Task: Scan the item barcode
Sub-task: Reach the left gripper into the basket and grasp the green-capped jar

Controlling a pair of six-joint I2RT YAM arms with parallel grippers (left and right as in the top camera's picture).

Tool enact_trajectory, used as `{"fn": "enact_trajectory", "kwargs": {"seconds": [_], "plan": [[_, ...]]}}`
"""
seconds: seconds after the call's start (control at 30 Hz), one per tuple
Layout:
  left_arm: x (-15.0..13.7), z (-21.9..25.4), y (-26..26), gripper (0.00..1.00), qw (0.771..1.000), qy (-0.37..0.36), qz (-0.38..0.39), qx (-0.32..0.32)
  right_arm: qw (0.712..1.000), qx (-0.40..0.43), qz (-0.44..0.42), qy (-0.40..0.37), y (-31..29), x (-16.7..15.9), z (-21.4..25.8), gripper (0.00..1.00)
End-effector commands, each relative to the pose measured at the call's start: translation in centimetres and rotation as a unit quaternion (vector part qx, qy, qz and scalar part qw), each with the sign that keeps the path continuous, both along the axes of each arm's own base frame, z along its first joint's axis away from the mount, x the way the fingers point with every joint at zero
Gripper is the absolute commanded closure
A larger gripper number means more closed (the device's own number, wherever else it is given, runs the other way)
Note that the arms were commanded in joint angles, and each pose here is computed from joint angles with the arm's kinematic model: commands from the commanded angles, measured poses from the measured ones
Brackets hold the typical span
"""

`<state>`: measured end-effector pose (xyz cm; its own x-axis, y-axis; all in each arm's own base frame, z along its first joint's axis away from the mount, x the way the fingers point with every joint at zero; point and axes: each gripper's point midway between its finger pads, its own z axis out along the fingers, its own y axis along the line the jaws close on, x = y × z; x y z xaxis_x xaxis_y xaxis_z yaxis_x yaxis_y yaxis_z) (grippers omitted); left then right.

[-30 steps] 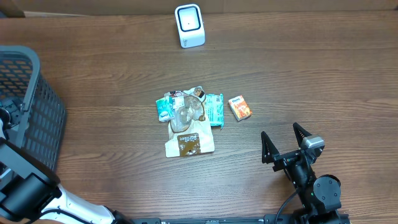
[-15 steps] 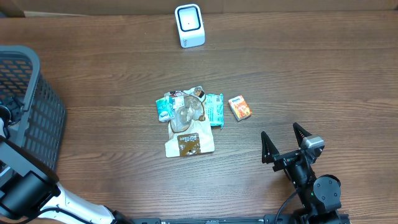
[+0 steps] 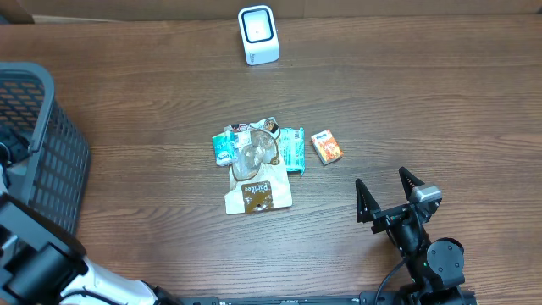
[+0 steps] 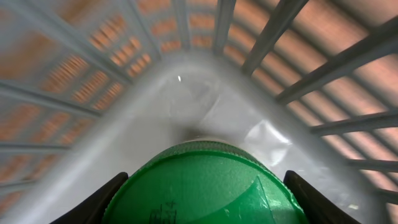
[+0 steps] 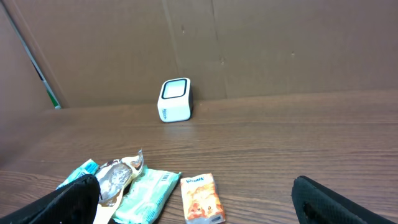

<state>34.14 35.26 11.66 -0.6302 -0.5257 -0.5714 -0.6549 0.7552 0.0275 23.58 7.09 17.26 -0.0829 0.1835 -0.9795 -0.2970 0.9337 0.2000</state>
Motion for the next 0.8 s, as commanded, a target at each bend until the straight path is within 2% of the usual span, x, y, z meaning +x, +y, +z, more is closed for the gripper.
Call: {"fn": "enact_trajectory", "kwargs": {"seconds": [0.0, 0.1, 0.17, 0.3, 0.47, 0.57, 0.63, 0.77], "plan": [[-0.3, 7.2, -0.4, 0.45, 0.997, -0.07, 0.024, 0.038, 1.0, -0.002, 0.003, -0.002, 0.1, 0.0, -0.2, 0.0], [-0.9, 10.3, -0.9, 0.44, 0.993, -0.096, 0.031, 0.055, 1.0, -0.002, 0.003, -0.002, 0.1, 0.0, -0.2, 0.0], [-1.8, 14.8, -2.0, 0.44, 0.987, -0.136, 0.038, 0.083, 1.0, -0.002, 0.003, -0.002, 0.1, 0.0, -0.2, 0.0], [-2.9, 19.9, -3.9, 0.43, 0.974, -0.197, 0.045, 0.099, 1.0, -0.002, 0.003, -0.002, 0.1, 0.0, -0.2, 0.0], [-3.9, 27.8, -9.3, 0.46, 0.939, -0.334, 0.032, 0.073, 1.0, -0.002, 0.003, -0.002, 0.1, 0.0, -0.2, 0.0], [-3.4, 30.2, -13.1, 0.46, 0.924, -0.381, -0.015, 0.041, 1.0, -0.002, 0.003, -0.002, 0.1, 0.0, -0.2, 0.0], [-2.5, 31.3, -16.8, 0.48, 0.912, -0.405, -0.07, -0.003, 1.0, -0.002, 0.003, -0.002, 0.1, 0.0, -0.2, 0.0], [-0.3, 31.3, -25.5, 0.48, 0.886, -0.406, -0.203, -0.099, 1.0, -0.002, 0.003, -0.002, 0.1, 0.0, -0.2, 0.0]]}}
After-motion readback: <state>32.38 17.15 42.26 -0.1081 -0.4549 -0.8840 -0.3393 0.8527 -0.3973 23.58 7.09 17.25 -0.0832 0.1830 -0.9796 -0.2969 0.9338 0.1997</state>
